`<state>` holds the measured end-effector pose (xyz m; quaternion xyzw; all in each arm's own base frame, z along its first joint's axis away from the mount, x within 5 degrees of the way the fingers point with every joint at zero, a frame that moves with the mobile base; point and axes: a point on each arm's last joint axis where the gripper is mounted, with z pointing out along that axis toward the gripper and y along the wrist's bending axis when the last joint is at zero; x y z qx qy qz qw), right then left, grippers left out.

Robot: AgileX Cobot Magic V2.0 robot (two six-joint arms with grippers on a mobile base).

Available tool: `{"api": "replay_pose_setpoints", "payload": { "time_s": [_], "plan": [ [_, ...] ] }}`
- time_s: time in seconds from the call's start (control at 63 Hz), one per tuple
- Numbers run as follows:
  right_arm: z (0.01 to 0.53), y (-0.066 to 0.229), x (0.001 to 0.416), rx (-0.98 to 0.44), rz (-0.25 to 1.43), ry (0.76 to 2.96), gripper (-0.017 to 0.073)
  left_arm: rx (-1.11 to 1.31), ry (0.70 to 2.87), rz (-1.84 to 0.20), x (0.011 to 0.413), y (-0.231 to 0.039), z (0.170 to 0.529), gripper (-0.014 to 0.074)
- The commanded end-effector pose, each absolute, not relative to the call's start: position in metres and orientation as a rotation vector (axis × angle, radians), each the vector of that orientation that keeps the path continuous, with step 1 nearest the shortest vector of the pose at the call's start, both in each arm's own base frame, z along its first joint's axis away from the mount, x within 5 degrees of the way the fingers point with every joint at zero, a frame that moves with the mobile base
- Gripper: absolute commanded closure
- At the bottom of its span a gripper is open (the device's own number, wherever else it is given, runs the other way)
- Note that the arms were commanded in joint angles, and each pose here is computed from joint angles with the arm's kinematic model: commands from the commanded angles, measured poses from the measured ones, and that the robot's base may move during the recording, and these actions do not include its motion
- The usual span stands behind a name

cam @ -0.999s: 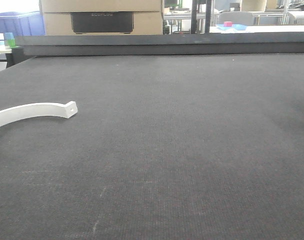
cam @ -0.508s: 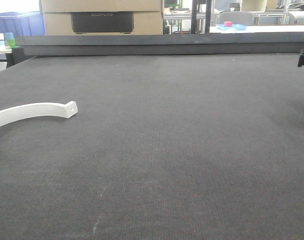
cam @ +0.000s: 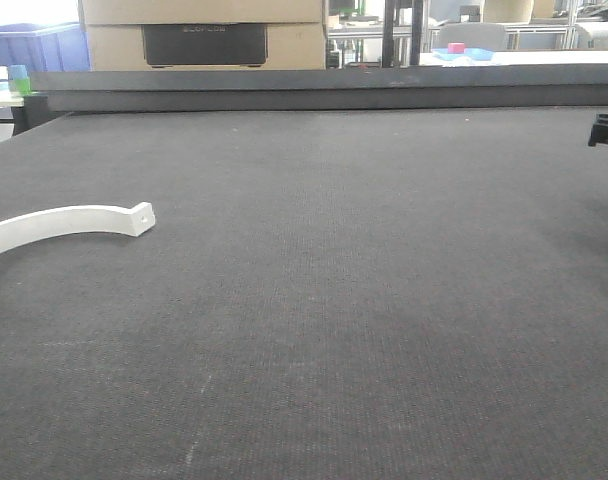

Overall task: Grab PVC pipe and place in blue bin
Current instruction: 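Position right and left grippers open around the pipe's two sections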

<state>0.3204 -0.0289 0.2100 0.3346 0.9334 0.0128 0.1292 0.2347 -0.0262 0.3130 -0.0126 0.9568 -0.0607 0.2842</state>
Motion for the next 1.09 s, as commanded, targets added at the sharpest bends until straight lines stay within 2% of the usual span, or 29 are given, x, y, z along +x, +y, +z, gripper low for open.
{"api": "replay_pose_setpoints", "payload": {
  "time_s": [0.0, 0.317, 0.571, 0.714, 0.746, 0.825, 0.999, 1.079],
  "plan": [
    [0.209, -0.034, 0.321, 1.002, 0.023, 2.712, 0.0357, -0.042, 2.557, -0.172, 0.234, -0.026, 0.314, 0.0704],
    [0.209, -0.036, 0.322, 1.005, 0.025, 2.706, 0.0362, -0.042, 2.557, -0.172, 0.234, -0.026, 0.314, 0.0704],
    [0.198, -0.036, 0.326, 1.01, 0.018, 2.725, 0.0519, -0.043, 2.556, -0.175, 0.234, -0.026, 0.314, 0.0704],
    [0.201, -0.036, 0.325, 1.009, 0.02, 2.719, 0.0681, -0.044, 2.556, -0.177, 0.234, -0.026, 0.314, 0.0704],
    [0.203, -0.035, 0.325, 0.988, 0.02, 2.722, 0.0722, -0.044, 2.556, -0.177, 0.234, -0.026, 0.314, 0.0704],
    [0.21, -0.03, 0.326, 0.904, 0.021, 2.733, 0.0727, -0.044, 2.556, -0.177, 0.234, -0.026, 0.314, 0.0704],
    [0.233, -0.003, 0.329, 0.5, 0.017, 2.762, 0.0727, -0.045, 2.526, -0.178, 0.237, -0.026, 0.315, 0.0704],
    [0.245, 0.012, 0.327, 0.373, 0.024, 2.756, 0.0727, -0.046, 2.513, -0.179, 0.238, -0.026, 0.316, 0.0704]
  ]
}}
